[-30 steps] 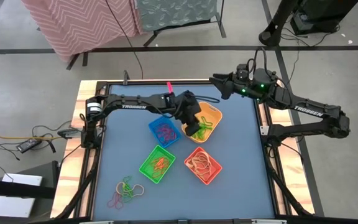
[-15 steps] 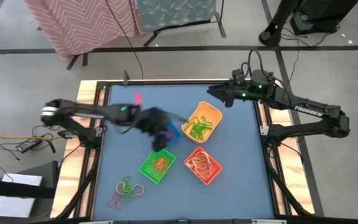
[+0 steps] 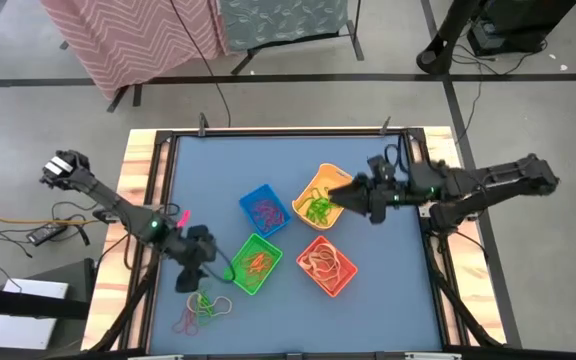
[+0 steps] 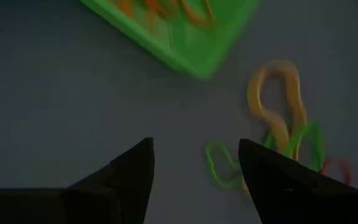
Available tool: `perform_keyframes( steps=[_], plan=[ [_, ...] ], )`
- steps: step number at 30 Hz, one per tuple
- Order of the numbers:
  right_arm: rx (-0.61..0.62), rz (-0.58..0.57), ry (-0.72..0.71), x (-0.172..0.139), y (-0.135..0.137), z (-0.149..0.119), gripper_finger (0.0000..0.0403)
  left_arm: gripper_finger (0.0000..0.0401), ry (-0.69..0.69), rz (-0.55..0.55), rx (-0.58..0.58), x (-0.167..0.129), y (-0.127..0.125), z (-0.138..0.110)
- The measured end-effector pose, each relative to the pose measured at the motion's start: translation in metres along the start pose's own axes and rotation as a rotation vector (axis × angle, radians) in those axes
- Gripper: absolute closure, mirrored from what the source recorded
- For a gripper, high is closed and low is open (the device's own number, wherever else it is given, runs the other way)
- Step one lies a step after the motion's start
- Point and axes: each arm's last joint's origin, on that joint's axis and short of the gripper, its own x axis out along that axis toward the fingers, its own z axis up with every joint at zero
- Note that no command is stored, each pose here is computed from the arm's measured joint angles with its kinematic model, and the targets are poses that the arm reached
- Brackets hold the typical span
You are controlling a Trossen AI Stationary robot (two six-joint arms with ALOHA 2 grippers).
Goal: Sort rubber bands into baskets
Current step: Put the green rubber band into the yellow bin
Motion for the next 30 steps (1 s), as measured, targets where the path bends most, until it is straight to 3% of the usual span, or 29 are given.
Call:
perform_keyframes(
  steps=[3,6,13,23,26,30],
  plan=[
    [0.020,-0.033,-0.005,0.002,0.009,-0.018,0.0151,0.0165,0.074,0.021,0.101,0.009,-0.005,-0.013],
    [0.014,-0.065,-0.009,0.004,0.015,-0.034,0.0151,0.0165,0.109,0.048,0.123,0.018,-0.007,-0.016],
    [0.004,-0.073,0.023,0.008,0.020,-0.050,0.0151,0.0165,0.131,-0.002,0.186,0.042,-0.017,-0.012],
    [-0.016,-0.041,0.053,0.006,0.023,-0.052,0.0151,0.0168,0.272,0.120,0.080,0.074,-0.014,-0.018],
    [-0.027,-0.039,0.054,0.006,0.023,-0.052,0.0151,0.0204,0.268,0.146,0.012,0.074,-0.013,-0.018],
    [-0.042,-0.036,0.059,0.006,0.023,-0.052,0.0151,0.0334,0.293,0.181,-0.034,0.071,-0.015,-0.015]
  ],
)
